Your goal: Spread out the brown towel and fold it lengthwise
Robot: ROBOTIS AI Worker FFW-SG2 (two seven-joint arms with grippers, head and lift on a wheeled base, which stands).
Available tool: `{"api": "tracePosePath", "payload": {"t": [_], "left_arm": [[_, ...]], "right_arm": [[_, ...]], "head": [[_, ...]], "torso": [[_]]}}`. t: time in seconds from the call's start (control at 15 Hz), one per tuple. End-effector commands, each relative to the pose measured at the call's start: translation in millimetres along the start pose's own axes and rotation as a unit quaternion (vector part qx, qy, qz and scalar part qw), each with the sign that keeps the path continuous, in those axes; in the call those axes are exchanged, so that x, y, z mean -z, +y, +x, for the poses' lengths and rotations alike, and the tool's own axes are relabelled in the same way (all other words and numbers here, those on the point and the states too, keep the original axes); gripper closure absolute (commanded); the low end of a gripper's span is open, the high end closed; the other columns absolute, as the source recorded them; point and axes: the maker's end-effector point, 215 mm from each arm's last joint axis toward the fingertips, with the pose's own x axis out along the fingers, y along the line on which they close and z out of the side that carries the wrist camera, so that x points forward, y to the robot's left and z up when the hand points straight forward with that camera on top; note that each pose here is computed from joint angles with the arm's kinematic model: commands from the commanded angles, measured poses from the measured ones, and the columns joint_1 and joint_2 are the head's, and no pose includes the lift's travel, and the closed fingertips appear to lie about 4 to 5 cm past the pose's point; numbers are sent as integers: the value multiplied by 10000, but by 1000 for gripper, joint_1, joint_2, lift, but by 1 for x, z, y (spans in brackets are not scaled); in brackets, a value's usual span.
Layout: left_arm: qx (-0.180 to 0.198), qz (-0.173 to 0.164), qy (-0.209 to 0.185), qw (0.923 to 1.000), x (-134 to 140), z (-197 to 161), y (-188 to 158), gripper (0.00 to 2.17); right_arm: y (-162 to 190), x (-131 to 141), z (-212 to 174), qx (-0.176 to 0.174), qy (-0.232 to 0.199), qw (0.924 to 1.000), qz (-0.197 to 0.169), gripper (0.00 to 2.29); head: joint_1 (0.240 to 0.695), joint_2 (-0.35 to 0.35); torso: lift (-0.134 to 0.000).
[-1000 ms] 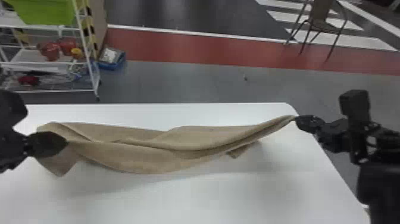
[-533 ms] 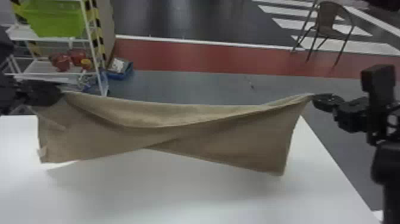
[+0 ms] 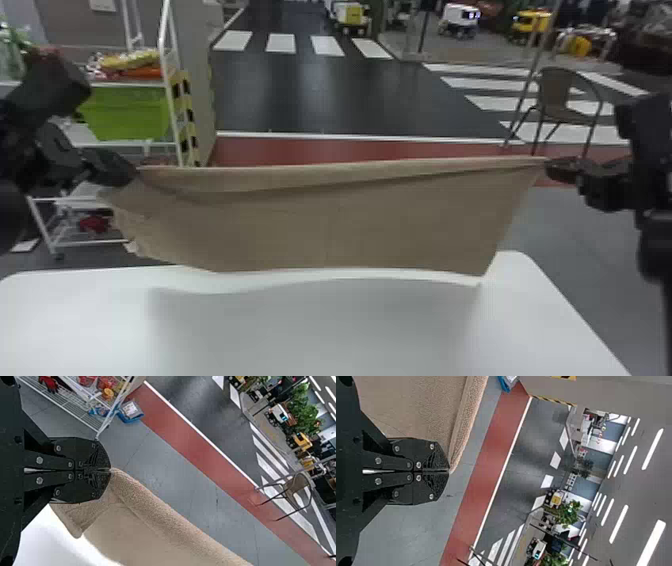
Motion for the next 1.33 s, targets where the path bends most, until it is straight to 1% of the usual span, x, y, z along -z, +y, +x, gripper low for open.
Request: {"api": "tracePosePath", "payload": {"t": [0.0,0.07,0.13,0.2,0.33,0.4,0.47,0.53,0.6,0.67,0.73,0.8,0.93,1.07,1.13,1.2,1.27], "left_arm": [[-208,55,-158,9996,-7,-20,5,1342],[-118,115,-131,9998,-2,-26,-8,1339],[41,208,29,9998,17,-30,-31,1339],[195,305,207,9991,37,-32,-53,1339],[629,484,603,9950,86,-33,-106,1339],[846,597,796,9914,110,-31,-131,1339],[996,590,986,9884,131,-31,-146,1339],[1211,612,1209,9833,152,-32,-166,1339],[1454,719,1380,9771,166,-35,-185,1339],[1681,846,1623,9686,186,-40,-202,1339],[1863,992,1923,9584,206,-47,-214,1339],[1966,1095,2148,9504,221,-50,-221,1339],[2126,1257,2503,9361,244,-54,-232,1339],[2260,1421,2794,9223,260,-54,-240,1335],[2249,1486,2861,9195,263,-55,-237,1322],[2259,1517,2863,9187,262,-55,-238,1193],[2222,1526,2847,9199,259,-55,-236,903]], "right_arm": [[-24,1,-15,120,-36,9999,117,1389],[-27,18,-25,65,50,9997,208,1389],[-22,48,-37,-5,174,9996,211,1389],[-12,74,-49,-113,265,9996,54,1389],[21,135,-76,-427,459,9972,-417,1389],[39,160,-88,-630,537,9946,-623,1389],[51,178,-95,-764,590,9920,-818,1389],[63,200,-103,-892,740,9895,-858,1389],[71,214,-110,-996,825,9872,-937,1389],[84,226,-118,-1181,858,9831,-1101,1389],[95,235,-125,-1362,862,9789,-1258,1389],[98,242,-128,-1411,931,9774,-1267,1389],[107,254,-133,-1598,1055,9729,-1299,1389],[132,264,-139,-1886,1073,9648,-1485,1389],[142,267,-141,-1998,1081,9611,-1572,1389],[147,270,-141,-2045,1121,9589,-1614,1389],[149,271,-141,-2050,1128,9582,-1646,1389]], "head": [[444,-135],[427,-146],[425,-153],[430,-160],[477,-177],[564,-188],[604,-190],[652,-189],[695,-186],[695,-184],[695,-181],[695,-177],[695,-160],[695,-134],[695,-126],[695,-116],[695,-92]], "torso": [[-122],[-122],[-122],[-122],[-122],[-122],[-122],[-122],[-122],[-122],[-122],[-122],[-122],[-122],[-122],[-122],[-122]]}}
